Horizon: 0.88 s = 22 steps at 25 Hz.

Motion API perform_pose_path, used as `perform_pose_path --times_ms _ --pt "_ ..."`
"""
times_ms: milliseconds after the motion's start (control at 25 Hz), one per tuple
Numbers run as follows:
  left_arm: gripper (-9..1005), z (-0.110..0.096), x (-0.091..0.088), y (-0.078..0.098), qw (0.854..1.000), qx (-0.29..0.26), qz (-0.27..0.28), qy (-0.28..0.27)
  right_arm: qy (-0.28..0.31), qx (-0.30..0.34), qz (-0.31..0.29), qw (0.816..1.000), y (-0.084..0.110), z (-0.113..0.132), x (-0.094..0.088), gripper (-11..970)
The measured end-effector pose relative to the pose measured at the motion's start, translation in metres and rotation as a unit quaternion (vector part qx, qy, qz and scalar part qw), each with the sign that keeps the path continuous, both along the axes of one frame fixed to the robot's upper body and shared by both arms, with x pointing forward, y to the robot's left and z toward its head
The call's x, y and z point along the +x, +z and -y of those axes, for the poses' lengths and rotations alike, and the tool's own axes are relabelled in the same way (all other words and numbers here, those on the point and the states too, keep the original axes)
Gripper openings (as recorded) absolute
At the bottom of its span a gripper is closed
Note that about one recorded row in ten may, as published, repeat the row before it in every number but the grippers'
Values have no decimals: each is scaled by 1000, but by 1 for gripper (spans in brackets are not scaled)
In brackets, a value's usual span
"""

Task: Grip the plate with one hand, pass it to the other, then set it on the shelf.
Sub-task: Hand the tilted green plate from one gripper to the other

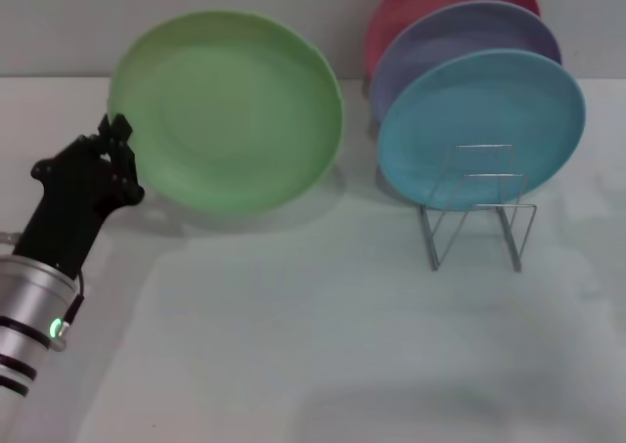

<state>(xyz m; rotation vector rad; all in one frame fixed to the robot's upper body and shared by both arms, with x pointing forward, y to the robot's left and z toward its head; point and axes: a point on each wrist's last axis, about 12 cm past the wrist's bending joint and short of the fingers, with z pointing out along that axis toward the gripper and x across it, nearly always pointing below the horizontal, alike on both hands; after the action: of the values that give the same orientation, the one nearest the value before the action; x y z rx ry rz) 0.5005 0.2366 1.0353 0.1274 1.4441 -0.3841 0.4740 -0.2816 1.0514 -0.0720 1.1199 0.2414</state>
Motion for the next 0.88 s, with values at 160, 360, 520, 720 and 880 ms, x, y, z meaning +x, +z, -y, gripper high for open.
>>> perform_pose_path --times_ms 160,360,520,720,880 --pt "35 3 -5 -5 1000 3 -9 -5 42 -7 -23 999 -4 -24 3 583" --pt "35 7 -10 -10 1000 13 -17 12 95 -5 -53 994 -9 -49 5 583" --pt "35 13 -13 -12 999 27 -12 25 123 -8 -75 990 -12 -64 7 583" --pt "35 19 -15 -13 999 35 -13 37 148 -17 -102 984 -16 -77 10 583" --pt "35 23 -17 -12 998 36 -14 47 163 -27 -127 978 -21 -86 14 583"
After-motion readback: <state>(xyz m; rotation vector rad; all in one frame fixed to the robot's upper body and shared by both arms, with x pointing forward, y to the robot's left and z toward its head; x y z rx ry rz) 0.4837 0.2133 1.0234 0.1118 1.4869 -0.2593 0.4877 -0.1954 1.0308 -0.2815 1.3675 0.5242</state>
